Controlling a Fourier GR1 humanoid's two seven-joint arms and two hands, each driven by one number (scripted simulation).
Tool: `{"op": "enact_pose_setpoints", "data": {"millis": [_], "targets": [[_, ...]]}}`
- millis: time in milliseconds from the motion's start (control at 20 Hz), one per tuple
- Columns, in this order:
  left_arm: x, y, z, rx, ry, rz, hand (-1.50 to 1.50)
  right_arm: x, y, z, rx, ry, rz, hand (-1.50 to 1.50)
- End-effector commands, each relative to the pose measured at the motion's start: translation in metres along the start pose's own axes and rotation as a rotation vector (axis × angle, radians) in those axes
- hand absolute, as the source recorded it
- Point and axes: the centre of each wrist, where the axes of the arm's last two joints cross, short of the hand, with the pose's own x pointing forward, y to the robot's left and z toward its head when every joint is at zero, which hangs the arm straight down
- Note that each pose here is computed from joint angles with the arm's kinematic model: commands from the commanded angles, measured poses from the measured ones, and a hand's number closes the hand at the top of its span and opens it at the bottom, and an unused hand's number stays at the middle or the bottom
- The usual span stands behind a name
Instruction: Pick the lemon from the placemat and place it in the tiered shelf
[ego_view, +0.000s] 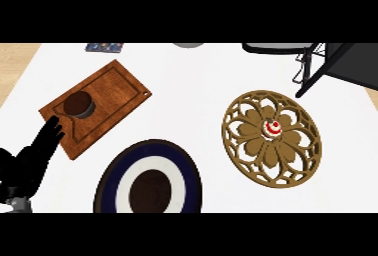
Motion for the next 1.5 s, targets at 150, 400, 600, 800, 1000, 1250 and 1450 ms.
{"op": "enact_pose_setpoints", "data": {"millis": [150, 400, 600, 800, 1000, 1250, 1450], "targets": [[0.018, -0.018, -0.015, -0.014, -0.009, 0.015, 0.00, 0.004, 0.010, -0.041, -0.019, 0.020, 0.090, 1.50], [0.014, 0.008, -0.007, 0.006, -0.009, -0.019, 0.00, -0.005, 0.001, -0.061, -0.054, 0.055, 0.102, 1.50], [0.006, 0.006, -0.016, -0.020, -0.011, 0.004, 0.00, -0.018, 0.020, -0.083, -0.075, 0.071, 0.175, 1.50], [-0.002, -0.007, -0.015, -0.012, -0.007, 0.004, 0.00, -0.022, 0.029, -0.103, -0.080, 0.078, 0.174, 1.50], [0.003, 0.001, -0.009, -0.021, -0.001, -0.011, 0.00, -0.032, 0.035, -0.115, -0.062, 0.111, 0.119, 1.50], [0.012, -0.007, -0.009, -0.021, -0.011, -0.005, 0.00, -0.079, 0.058, -0.124, -0.060, 0.167, 0.104, 1.50], [0.013, 0.007, -0.020, -0.002, -0.026, -0.005, 0.00, -0.076, 0.054, -0.131, -0.127, 0.286, 0.037, 1.50]]}}
